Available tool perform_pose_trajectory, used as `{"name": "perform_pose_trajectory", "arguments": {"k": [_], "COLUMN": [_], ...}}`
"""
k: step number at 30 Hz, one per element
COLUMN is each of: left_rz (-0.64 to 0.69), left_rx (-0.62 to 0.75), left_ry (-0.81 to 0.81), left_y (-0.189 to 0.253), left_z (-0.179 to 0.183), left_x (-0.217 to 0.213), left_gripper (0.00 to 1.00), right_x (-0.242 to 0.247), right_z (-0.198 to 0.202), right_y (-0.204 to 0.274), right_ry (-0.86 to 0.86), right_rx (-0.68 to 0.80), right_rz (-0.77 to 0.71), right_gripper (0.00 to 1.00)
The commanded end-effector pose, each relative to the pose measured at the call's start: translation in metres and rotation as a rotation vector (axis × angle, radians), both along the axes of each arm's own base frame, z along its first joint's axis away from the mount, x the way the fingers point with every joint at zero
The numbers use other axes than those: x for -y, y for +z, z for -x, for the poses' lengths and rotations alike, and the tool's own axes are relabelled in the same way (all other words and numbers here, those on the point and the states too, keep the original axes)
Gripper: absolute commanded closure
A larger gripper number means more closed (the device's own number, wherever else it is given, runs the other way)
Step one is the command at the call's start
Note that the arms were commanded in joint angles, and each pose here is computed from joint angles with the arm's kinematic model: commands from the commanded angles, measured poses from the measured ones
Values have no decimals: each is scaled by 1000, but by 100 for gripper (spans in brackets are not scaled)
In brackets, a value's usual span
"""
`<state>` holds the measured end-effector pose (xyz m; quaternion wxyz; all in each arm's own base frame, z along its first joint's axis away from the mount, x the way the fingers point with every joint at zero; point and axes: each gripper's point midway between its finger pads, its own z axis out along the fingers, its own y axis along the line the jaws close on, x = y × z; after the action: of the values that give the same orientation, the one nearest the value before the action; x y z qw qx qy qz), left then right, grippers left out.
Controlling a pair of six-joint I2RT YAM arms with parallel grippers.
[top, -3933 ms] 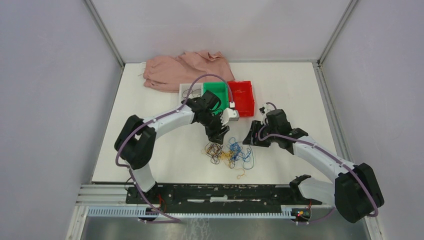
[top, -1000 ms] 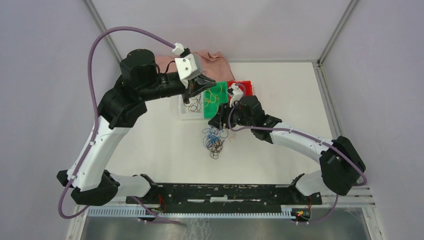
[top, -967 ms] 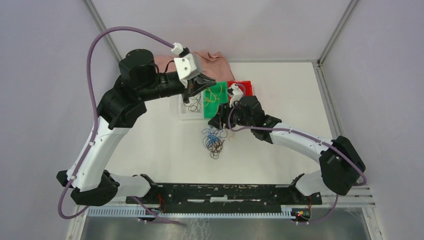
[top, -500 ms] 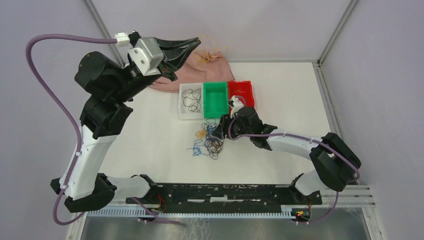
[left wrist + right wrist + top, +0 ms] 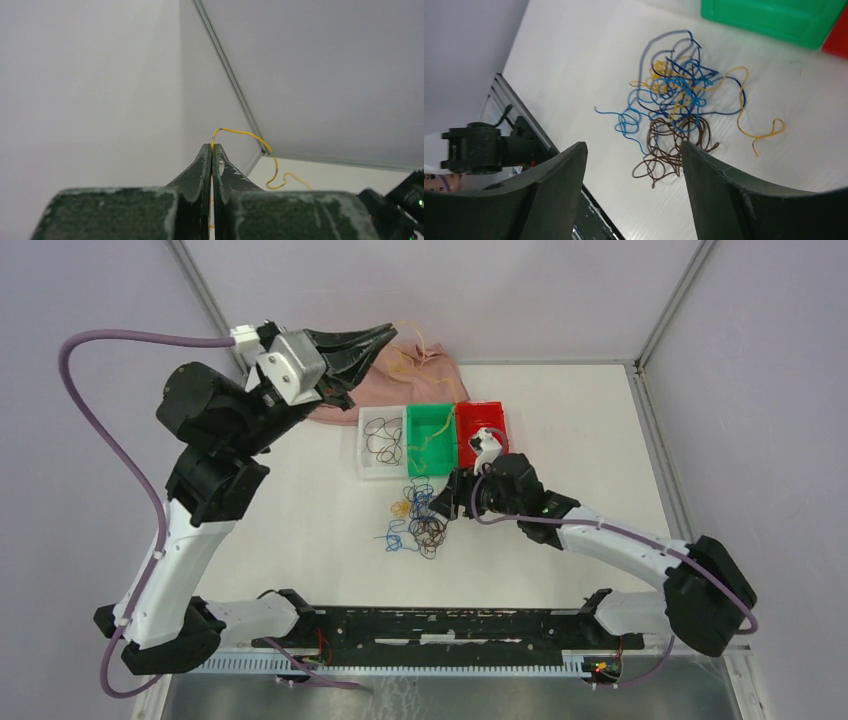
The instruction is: Untangle the cables
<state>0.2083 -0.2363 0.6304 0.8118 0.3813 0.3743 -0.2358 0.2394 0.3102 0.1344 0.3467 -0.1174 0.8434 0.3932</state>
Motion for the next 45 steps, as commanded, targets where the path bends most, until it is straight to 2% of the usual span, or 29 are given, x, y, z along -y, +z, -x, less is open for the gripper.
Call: {"name": "perform_pose_trajectory", "arguments": {"k": [1,6,12,18,25,37,42,43,45], "left_rz": [-56,-127,-212,-238,-223,-193,-179,-177,-174], "left_rx": [-75,-166,-297,-419,-495,-589,-620,-627,-631], "left_ry": [12,7,-24,-48,-113,-181,-185,-185,-179], "left_y": [-41,-94,-164,-214,-228,-235,-238,-239,-240], "left_z": [-11,-15,-11,-8,-2,2,1,1,-1], "left_x": [7,12,15,18,28,39,42,42,42], "left_gripper": [97,97,97,97,97,97,97,97,97], "right_x": [4,24,43,30,7,-30,-41,-42,-42], "right_z": [-1,6,17,39,49,31,25,23,19], "right_y": [80,124,151,180,207,227,235,235,227], "right_ry": [20,6,40,163,257,287,284,281,264], "right_rx": [164,270,369,410,420,409,410,410,395], "right_rz": [-55,-32,17,-90,-240,-381,-419,-417,-391], "right_gripper": [22,15,13,13,17,22,28,33,50]}}
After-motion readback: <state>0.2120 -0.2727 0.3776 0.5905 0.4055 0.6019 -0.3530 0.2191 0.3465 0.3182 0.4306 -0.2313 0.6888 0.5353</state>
